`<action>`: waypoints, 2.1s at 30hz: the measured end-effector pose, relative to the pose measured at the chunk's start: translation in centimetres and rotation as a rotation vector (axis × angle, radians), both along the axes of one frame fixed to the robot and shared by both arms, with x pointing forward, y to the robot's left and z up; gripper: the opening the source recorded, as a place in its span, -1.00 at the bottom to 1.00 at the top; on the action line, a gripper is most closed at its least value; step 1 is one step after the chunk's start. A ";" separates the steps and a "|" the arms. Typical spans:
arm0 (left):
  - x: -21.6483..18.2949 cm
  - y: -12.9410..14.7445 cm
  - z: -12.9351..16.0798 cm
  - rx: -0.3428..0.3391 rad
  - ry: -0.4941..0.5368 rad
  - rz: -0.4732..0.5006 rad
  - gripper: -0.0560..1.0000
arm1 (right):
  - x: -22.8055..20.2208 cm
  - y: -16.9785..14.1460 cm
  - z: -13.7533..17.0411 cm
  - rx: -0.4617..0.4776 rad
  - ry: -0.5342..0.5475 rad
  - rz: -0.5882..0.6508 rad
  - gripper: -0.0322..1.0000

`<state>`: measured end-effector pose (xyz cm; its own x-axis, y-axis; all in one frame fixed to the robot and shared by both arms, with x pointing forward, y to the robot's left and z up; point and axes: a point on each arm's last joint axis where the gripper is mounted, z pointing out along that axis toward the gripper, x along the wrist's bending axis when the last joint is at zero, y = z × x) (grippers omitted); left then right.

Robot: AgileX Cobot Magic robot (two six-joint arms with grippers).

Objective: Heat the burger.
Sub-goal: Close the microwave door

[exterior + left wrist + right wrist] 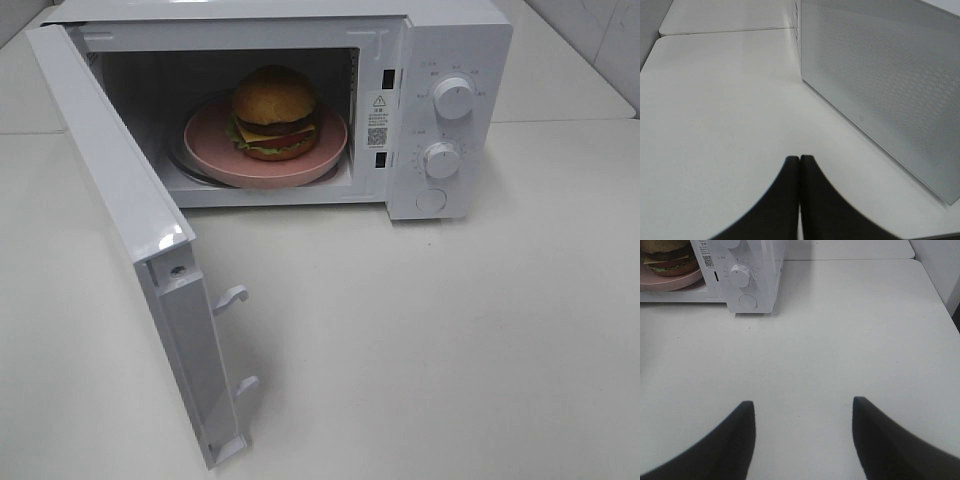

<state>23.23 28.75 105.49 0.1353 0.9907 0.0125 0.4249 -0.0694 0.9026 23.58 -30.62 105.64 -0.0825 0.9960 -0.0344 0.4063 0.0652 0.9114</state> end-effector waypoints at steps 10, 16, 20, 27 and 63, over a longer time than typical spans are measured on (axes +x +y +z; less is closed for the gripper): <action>0.0 0.0 0.0 0.000 0.000 0.000 -0.89 | 0.0 0.0 0.0 0.000 0.000 0.000 0.13; 0.0 0.0 0.0 0.000 0.000 0.000 -0.89 | 0.0 0.0 0.0 0.001 0.000 0.001 0.13; 0.0 0.0 0.0 0.000 0.000 0.000 -0.89 | 0.0 0.0 0.0 0.001 0.000 0.001 0.13; 0.0 0.0 0.0 0.000 0.000 0.000 -0.89 | 0.0 0.0 0.0 0.001 0.000 0.001 0.13; 0.0 -0.1 0.0 -0.013 0.000 -0.009 -0.89 | 0.0 0.0 0.0 0.001 0.000 0.001 0.13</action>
<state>23.23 28.63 105.50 0.1442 0.9895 -0.0005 0.4238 -0.0613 0.9037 23.58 -30.61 105.64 -0.0831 0.9960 -0.0336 0.4063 0.0646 0.9114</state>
